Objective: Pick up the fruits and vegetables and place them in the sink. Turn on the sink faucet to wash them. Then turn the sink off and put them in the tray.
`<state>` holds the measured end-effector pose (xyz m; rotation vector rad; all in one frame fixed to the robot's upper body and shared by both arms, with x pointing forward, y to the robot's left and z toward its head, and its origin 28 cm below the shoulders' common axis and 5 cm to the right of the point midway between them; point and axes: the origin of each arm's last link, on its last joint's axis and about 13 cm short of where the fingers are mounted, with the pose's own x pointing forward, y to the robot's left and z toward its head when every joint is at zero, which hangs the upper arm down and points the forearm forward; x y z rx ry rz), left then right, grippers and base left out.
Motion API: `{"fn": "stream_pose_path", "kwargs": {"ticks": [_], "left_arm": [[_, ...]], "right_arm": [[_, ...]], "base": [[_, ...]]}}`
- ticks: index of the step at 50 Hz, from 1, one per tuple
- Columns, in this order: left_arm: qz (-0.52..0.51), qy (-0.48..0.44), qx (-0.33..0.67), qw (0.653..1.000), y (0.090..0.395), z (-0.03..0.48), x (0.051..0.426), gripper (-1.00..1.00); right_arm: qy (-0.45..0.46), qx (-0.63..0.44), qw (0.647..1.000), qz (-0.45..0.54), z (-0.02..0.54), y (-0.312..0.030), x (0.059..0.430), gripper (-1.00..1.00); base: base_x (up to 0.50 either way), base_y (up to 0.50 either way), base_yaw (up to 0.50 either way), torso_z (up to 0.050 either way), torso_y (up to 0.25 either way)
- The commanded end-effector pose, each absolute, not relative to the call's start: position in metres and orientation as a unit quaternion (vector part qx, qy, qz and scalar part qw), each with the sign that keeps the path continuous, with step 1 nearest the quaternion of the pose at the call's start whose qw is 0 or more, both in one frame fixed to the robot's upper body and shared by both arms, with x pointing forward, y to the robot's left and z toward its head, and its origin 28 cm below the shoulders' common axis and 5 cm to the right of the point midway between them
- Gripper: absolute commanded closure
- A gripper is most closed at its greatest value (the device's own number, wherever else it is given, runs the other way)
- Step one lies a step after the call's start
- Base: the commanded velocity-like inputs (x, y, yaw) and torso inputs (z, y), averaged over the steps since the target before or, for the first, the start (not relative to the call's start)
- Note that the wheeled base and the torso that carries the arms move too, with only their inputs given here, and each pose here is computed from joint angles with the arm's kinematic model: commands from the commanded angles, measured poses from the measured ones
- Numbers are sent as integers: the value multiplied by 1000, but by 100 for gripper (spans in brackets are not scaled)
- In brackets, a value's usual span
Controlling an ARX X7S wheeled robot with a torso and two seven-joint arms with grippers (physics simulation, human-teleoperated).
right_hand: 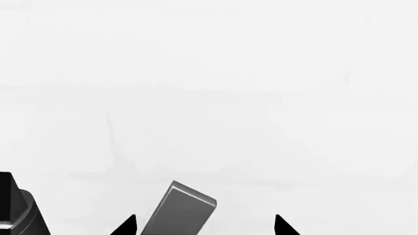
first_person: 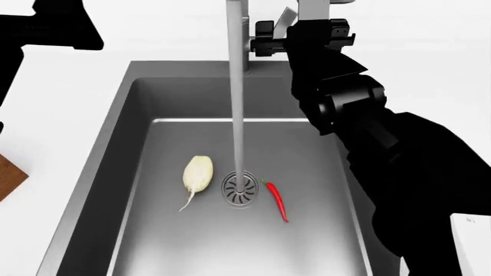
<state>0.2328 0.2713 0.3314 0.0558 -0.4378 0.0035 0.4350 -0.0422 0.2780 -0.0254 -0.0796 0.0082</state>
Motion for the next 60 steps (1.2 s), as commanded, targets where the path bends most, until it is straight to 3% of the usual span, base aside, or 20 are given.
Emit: {"fn": "stream_pose_path", "kwargs": {"ticks": [1,60], "left_arm": [[1,-216,28,976,271,331,234,-100],[0,-215,26,976,271,330,231,-100]], "right_arm": [[19,11,997,-77,247,-73,437,-100],[-82,35,992,-85,313,-85,426,-100]], "base": [[0,-4,-5,0,0],[0,-1,-2,0,-1]]}}
